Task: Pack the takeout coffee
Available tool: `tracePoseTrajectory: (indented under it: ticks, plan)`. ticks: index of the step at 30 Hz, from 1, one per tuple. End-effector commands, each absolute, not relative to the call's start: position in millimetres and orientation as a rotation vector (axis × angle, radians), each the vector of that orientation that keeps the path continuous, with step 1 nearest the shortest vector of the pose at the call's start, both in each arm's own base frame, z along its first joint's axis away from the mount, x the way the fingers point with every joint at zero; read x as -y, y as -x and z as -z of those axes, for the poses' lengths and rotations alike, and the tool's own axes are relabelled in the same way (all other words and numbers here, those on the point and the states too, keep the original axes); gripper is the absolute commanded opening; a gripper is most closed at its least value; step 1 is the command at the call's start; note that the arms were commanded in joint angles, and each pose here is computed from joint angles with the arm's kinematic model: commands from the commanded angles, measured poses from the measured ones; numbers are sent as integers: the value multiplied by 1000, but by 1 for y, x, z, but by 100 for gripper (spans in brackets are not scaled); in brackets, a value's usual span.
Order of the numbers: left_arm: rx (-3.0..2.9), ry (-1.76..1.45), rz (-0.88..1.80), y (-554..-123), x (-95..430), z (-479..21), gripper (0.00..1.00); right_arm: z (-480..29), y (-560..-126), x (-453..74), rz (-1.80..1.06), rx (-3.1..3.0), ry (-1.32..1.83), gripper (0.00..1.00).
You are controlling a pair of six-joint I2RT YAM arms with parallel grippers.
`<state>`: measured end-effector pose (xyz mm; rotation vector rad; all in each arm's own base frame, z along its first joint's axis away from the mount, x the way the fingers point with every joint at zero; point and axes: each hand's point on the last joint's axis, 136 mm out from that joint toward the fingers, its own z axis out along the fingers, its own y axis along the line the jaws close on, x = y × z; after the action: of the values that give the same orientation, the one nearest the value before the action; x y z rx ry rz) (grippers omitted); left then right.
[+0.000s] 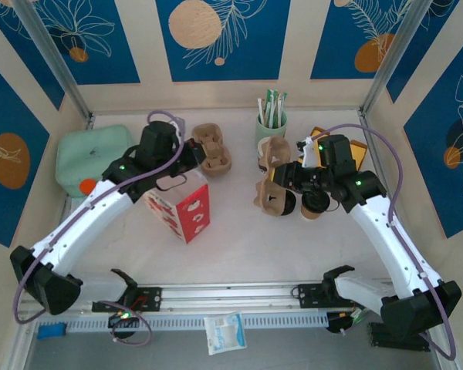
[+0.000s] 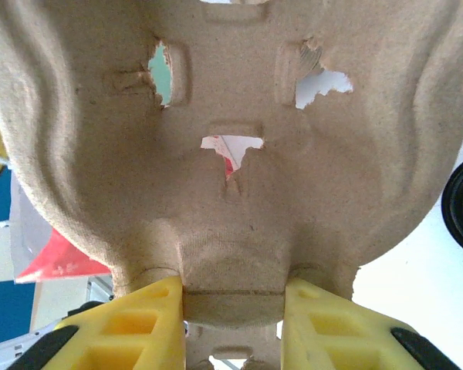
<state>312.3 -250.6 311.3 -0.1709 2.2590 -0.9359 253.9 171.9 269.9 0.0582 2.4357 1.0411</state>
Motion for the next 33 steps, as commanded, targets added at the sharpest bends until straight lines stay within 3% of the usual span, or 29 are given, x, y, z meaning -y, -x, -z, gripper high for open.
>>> tracePoseTrajectory:
  ticks: [1, 13, 17, 28, 33]
  plan:
    - [-2219, 81, 1010, -303, 278, -331, 0, -286, -250, -165, -1035, -2402, -43, 30]
    - [-2271, -81, 1136, -276, 351, -319, 2, -292, -259, -148, -1035, -2382, -108, 30]
    - [-2275, -102, 1129, -277, 354, -318, 20, -293, -260, -146, -1038, -2379, -119, 30]
    - [-2209, -172, 1007, -276, 330, -356, 100, -302, -262, -147, -1046, -2368, -119, 30]
    - [-2204, -166, 918, -275, 309, -362, 99, -306, -263, -147, -1048, -2363, -118, 30]
